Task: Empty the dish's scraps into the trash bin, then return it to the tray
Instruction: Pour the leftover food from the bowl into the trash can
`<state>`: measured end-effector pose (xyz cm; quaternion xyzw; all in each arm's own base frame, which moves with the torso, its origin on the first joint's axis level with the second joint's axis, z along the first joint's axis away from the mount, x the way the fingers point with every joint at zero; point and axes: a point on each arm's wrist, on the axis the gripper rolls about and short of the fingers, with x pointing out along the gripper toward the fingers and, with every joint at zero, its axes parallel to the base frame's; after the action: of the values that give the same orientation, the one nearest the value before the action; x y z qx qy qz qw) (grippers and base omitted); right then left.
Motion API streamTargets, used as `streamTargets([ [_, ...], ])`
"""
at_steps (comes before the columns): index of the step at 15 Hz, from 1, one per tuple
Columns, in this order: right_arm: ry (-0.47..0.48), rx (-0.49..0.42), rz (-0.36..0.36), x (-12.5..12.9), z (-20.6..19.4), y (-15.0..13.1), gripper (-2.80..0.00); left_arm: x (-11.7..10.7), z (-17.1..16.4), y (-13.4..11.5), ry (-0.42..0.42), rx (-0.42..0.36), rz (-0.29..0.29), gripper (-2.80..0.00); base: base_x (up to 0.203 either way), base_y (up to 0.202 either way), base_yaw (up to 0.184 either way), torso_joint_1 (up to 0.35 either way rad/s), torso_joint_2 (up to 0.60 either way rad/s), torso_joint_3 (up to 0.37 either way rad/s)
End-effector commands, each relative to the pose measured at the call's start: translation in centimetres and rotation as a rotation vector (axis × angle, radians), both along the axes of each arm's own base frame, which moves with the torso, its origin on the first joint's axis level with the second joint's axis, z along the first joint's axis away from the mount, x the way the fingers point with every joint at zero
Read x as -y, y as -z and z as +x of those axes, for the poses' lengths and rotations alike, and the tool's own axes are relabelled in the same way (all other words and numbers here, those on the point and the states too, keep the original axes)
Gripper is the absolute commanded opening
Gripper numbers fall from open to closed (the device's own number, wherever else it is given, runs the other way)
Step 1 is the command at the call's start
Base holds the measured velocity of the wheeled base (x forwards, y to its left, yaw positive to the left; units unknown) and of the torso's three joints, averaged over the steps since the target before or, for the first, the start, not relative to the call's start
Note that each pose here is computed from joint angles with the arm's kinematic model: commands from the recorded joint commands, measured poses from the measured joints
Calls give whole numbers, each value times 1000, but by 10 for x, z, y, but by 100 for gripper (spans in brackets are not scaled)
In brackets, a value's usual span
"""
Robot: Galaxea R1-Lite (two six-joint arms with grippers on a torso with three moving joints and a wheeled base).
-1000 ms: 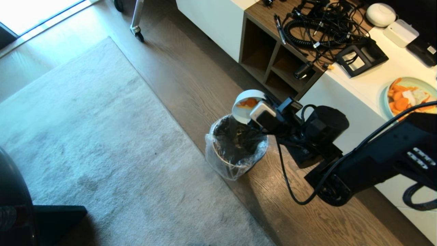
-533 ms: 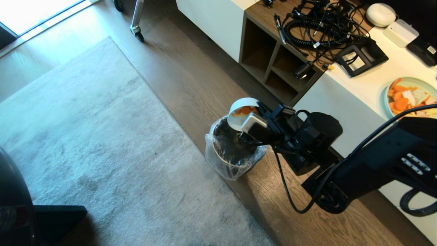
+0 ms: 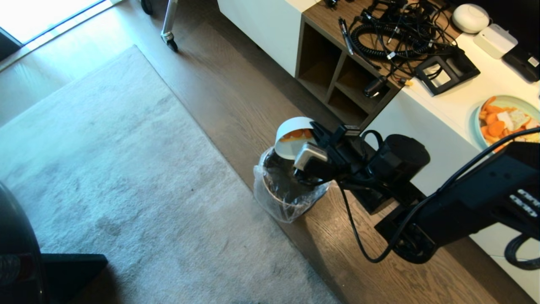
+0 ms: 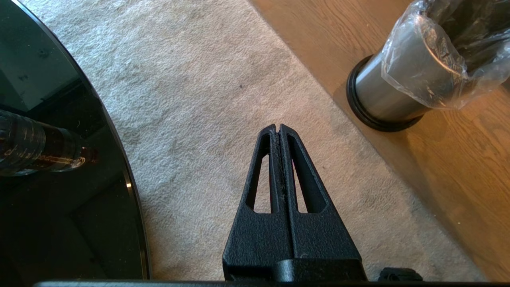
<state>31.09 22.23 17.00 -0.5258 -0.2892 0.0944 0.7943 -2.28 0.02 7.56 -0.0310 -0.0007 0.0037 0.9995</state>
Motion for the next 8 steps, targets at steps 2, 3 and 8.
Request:
streamTargets([
  [2,-16,66,-15,6,-9,-10,-280,0,0,0,0,0,-1,-280,0,0,0,0,0,0],
  [3,-16,52,-37,9,-13,-6,-280,0,0,0,0,0,-1,-280,0,0,0,0,0,0],
  [8,-13,19,-91,17,-25,2,-280,0,0,0,0,0,-1,-280,0,0,0,0,0,0],
])
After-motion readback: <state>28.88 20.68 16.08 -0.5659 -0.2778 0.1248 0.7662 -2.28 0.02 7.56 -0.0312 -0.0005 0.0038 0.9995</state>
